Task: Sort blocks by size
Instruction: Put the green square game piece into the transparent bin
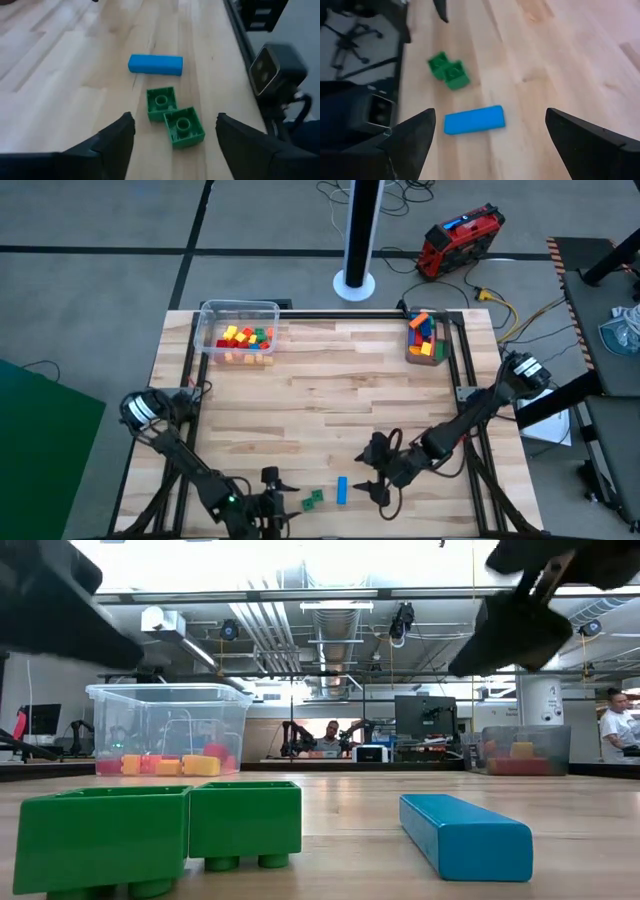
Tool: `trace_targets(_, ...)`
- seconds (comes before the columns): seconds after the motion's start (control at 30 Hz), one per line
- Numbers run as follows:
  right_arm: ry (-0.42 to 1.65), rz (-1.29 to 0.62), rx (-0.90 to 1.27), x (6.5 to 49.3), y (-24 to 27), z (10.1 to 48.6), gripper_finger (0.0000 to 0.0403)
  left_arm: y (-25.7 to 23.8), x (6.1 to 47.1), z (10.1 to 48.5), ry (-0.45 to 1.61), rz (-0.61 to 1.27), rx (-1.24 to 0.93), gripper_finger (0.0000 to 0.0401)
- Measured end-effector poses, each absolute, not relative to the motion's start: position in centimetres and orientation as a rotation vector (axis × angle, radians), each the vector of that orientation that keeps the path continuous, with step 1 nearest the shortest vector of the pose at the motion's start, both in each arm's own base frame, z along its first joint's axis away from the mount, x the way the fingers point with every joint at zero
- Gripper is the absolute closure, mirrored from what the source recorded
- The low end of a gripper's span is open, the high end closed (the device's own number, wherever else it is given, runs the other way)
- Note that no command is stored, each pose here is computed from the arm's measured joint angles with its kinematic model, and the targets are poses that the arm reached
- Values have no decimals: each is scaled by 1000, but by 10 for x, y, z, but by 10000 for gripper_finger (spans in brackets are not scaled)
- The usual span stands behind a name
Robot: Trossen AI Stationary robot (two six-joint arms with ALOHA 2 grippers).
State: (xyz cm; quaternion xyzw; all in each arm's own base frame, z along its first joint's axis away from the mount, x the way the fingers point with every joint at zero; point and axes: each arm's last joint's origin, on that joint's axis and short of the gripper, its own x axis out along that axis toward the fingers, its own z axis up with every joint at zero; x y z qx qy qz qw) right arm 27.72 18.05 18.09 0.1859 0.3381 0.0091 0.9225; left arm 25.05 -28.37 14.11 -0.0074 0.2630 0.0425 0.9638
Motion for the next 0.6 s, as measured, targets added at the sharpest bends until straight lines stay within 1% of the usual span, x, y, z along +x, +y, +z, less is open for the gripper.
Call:
trace_targets(0.13,703,-26,382,279,183,171,35,-293,256,126,554,97,5,114)
trace_targets(0.27,714,-45,401,280,185,165,35,-304,264,117,564,109,14,92)
trace_targets(0.43,718,-46,434,277,189,164,35,-306,267,105,574,206,32,87)
trace_targets(0.6,690,-37,436,275,195,165,35,-308,268,93,581,217,34,87)
